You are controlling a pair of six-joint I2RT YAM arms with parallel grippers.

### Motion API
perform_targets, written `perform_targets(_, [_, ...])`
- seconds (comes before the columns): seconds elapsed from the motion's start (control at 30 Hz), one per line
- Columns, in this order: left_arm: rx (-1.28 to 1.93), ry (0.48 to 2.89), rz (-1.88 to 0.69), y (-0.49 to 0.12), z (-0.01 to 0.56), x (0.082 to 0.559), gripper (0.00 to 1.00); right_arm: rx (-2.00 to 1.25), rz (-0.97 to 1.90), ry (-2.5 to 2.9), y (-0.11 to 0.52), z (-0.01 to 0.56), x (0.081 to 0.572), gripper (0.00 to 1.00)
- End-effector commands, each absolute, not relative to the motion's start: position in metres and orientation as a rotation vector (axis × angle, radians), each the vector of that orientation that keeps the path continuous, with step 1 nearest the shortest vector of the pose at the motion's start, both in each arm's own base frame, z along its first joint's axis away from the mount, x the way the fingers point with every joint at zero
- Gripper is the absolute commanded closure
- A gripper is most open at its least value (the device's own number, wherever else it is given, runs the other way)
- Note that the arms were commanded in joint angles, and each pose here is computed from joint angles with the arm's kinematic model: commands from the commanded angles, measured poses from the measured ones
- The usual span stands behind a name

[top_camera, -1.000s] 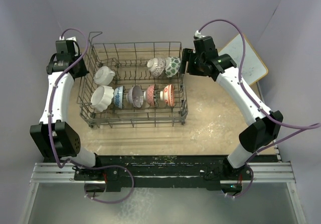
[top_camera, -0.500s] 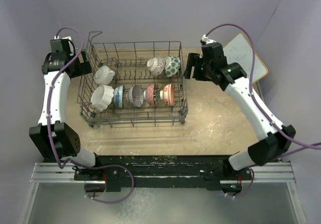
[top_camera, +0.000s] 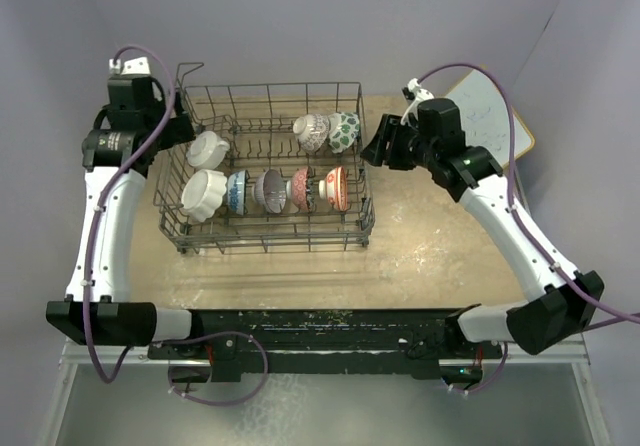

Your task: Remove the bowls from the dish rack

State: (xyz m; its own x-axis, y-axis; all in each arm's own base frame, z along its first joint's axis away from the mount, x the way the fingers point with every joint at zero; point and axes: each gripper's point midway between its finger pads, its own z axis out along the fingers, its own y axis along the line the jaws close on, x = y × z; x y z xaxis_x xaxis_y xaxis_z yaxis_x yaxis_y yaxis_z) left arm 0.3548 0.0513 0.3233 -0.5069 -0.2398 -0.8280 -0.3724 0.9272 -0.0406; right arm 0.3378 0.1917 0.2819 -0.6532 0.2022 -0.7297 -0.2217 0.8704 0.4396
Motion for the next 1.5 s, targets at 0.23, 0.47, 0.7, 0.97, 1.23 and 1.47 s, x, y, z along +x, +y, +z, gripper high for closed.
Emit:
perform_targets(0.23, [-0.347, 2.099, -0.021, -0.026, 0.34, 0.345, 0.02, -0.266, 0.689, 2.12, 0.276, 0.29, 0.374, 0.36])
perform_targets(0.47, [-0.335, 2.102, 0.014, -0.02, 0.334, 0.33, 0.02, -0.264, 0.829, 2.188, 0.326, 0.256, 0.382, 0.37])
perform_targets(0.7, [-0.324, 2.121, 0.049, -0.015, 0.328, 0.323, 0.01, -0.281, 0.936, 2.25, 0.36, 0.226, 0.379, 0.39])
perform_targets(0.97, [-0.302, 2.142, 0.054, -0.016, 0.319, 0.324, 0.01, -0.273, 0.937, 2.306, 0.365, 0.201, 0.376, 0.41])
perform_targets(1.23, [-0.295, 2.141, 0.057, -0.015, 0.319, 0.322, 0.01, -0.256, 1.009, 2.353, 0.377, 0.184, 0.368, 0.45])
perform_targets(1.47, [-0.291, 2.148, 0.056, -0.015, 0.318, 0.318, 0.01, -0.204, 0.93, 2.394, 0.365, 0.176, 0.367, 0.47])
